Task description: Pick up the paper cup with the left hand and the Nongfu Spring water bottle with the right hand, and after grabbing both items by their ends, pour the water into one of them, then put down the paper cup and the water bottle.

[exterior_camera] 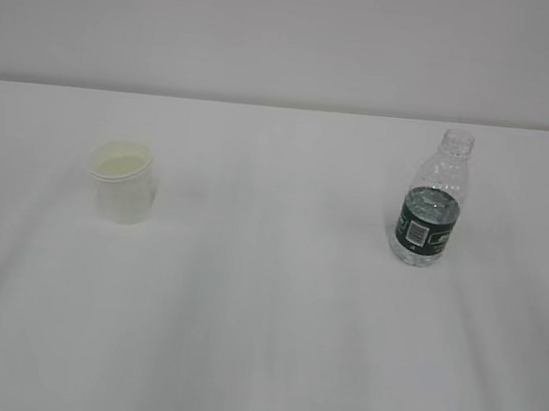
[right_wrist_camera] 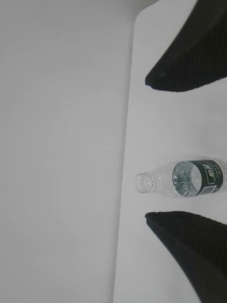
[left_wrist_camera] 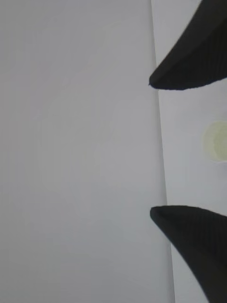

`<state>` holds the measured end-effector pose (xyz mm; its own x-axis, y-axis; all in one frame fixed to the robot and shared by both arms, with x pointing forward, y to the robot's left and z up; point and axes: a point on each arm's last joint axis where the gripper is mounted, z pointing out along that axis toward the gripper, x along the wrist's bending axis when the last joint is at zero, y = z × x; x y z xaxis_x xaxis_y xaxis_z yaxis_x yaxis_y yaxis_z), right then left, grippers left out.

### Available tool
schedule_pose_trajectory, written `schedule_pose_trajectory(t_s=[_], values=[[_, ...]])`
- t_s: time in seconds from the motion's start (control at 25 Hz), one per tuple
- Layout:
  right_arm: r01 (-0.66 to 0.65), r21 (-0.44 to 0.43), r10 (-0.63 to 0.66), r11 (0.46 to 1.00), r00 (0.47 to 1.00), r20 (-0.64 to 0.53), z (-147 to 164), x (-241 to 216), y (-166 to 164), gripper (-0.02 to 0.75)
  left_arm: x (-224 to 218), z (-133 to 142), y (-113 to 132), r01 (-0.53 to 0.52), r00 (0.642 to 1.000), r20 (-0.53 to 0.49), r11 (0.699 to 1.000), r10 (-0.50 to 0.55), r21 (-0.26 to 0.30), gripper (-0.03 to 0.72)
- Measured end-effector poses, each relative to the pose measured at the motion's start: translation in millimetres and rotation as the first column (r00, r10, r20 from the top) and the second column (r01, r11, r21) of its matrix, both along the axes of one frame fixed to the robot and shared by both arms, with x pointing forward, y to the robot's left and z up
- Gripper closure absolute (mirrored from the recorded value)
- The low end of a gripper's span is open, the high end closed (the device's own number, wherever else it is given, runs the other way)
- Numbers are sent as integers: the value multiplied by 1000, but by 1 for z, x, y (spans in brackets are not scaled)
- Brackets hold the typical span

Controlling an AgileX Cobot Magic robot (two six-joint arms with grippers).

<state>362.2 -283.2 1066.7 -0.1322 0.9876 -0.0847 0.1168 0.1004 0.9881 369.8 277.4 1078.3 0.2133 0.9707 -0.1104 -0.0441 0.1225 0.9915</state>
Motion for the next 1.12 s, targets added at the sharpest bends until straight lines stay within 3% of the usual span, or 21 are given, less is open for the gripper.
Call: schedule_pose_trajectory(t_s=[1.12], values=[[52,1,-52,999,997,-54,19,-13,-6,150,-54,0,19,-135,989,-54,991,135,1,148]])
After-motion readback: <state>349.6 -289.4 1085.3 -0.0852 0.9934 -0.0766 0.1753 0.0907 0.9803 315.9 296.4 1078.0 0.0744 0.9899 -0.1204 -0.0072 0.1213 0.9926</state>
